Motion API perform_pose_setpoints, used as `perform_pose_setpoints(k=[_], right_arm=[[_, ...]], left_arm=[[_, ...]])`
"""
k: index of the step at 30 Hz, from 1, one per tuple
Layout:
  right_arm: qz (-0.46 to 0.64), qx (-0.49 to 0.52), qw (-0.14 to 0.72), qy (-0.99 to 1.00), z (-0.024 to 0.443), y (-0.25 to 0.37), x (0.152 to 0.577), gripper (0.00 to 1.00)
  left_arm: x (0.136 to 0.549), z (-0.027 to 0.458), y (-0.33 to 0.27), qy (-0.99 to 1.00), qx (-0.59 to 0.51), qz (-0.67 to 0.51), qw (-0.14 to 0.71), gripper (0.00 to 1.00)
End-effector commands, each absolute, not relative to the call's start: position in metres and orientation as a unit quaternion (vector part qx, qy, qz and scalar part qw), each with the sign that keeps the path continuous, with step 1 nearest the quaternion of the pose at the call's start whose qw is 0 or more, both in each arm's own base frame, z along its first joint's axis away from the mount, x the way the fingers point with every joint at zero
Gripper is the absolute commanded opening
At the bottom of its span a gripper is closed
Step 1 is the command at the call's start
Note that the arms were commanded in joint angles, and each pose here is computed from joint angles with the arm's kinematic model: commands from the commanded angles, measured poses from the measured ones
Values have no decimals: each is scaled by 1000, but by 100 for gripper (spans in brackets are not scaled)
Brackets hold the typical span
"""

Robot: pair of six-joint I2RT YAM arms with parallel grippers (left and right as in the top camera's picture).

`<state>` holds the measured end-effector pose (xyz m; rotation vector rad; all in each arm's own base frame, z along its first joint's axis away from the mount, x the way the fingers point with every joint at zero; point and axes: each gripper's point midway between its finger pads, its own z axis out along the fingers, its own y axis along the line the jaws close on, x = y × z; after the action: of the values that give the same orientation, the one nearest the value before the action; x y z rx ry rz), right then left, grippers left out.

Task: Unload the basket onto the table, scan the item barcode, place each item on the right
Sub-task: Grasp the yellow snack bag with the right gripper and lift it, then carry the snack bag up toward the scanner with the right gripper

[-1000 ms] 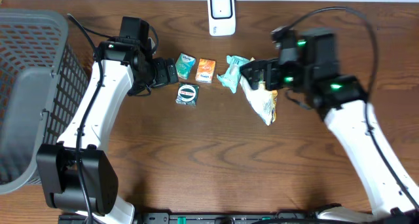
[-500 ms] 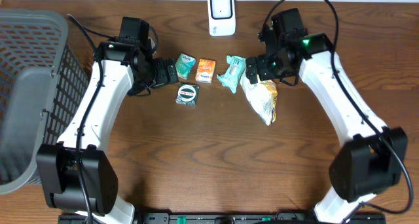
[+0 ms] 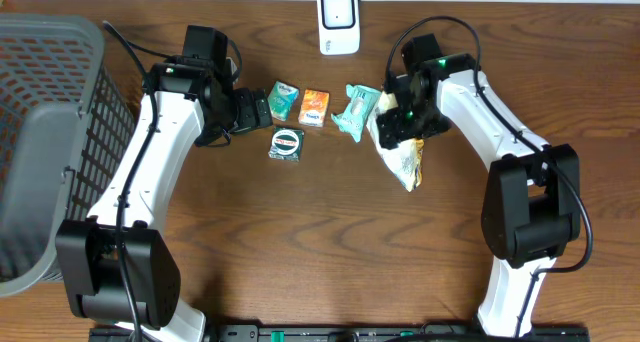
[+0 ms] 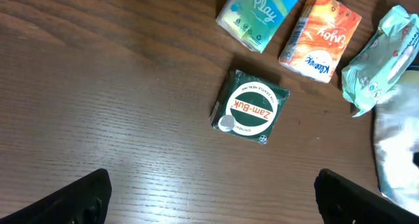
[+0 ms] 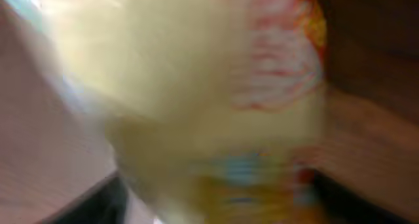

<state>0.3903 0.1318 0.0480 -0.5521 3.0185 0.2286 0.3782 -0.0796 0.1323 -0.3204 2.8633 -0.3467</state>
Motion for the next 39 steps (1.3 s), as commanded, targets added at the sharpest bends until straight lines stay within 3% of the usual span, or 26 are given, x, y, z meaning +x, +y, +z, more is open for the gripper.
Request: perform_pose_setpoints(k=[1, 3, 6, 7, 12, 19, 26, 32, 39], right_arm=[[91, -198, 28, 976, 50, 135, 388, 46], [91, -195, 25, 976, 49, 135, 387, 24], [102, -195, 23, 975, 50, 139, 385, 2], [107, -195, 24, 975, 52, 140, 385, 1], [118, -183, 34, 975, 68, 144, 390, 1], [95, -153, 112, 977, 130, 128, 426, 1], [-172, 21, 186, 967, 165, 20, 452, 1], [-255, 42, 202, 945, 155, -2, 454, 1], [-249, 36, 201, 947, 108, 10, 448, 2]], left_arm=[[381, 134, -77, 980, -107, -113, 123, 98], [381, 134, -77, 980, -107, -113, 123, 98], [381, 134, -77, 980, -107, -113, 123, 98], [381, 134, -77, 980, -107, -113, 123, 98], [381, 134, -77, 980, -107, -113, 123, 98], [381, 134, -77, 980, -107, -113, 123, 97], [381, 134, -77, 980, -107, -113, 123, 98], [381, 134, -77, 980, -107, -113, 123, 98], [381, 134, -77, 980, -107, -113, 123, 97]])
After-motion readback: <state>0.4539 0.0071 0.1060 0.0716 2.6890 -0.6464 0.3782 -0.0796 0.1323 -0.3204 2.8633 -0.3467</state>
